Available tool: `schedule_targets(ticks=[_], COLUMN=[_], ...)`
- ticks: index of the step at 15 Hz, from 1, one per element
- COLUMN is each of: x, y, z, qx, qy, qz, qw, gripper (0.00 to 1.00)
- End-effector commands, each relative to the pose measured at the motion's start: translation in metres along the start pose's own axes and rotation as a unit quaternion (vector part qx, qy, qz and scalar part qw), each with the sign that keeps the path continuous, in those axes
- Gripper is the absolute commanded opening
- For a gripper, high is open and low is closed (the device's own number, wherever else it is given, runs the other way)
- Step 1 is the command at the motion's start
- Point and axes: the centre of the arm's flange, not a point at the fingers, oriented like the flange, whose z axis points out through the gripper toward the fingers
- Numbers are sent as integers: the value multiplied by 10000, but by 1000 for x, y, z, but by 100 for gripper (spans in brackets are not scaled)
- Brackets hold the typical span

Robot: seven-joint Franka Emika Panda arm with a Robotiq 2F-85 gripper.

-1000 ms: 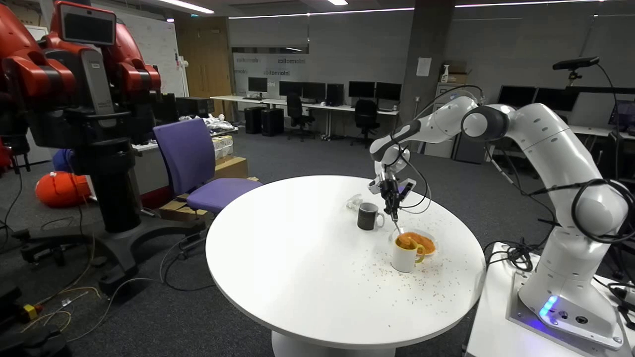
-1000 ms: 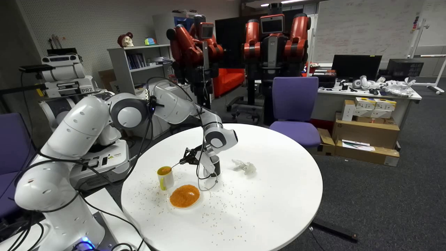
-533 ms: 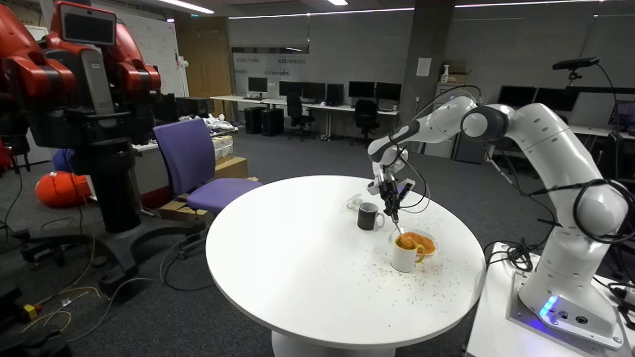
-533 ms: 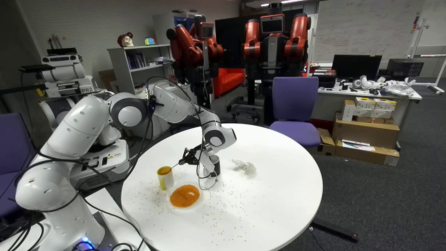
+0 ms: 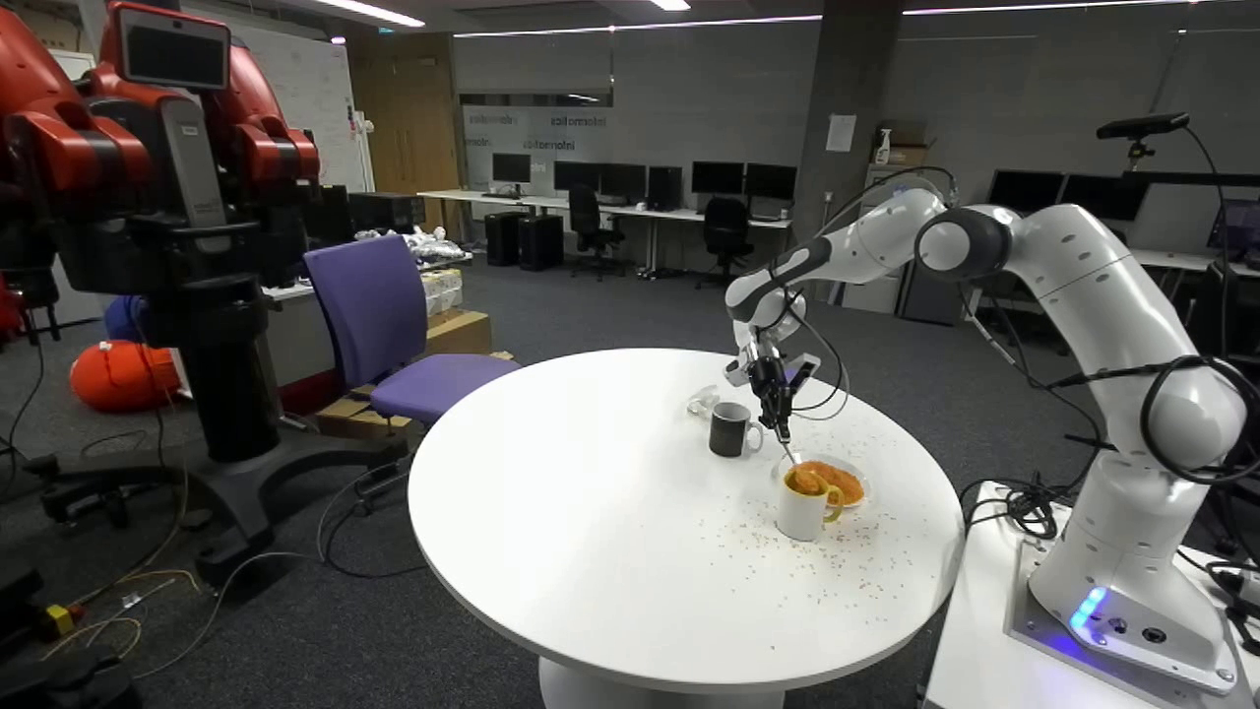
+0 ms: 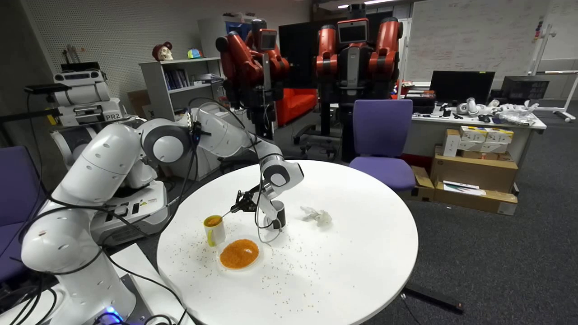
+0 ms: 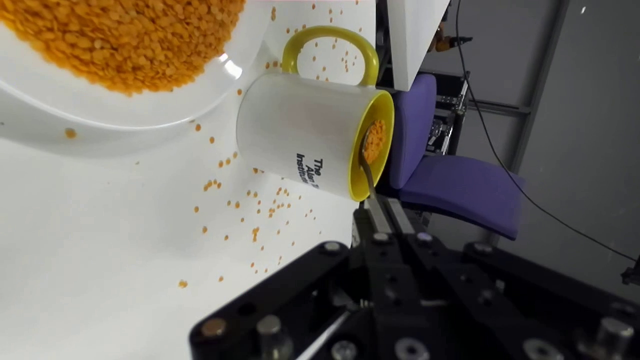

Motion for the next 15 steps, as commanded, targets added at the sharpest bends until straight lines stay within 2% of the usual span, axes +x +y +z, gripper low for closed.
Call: schedule_targets(ticks=[1,15], x=[1,12], y=[-23,-43], z=[3,8], qx=[-278,-758], qy=[-85,-186], qz=[-66,-245], qw=[9996,9966], gripper=[1,1])
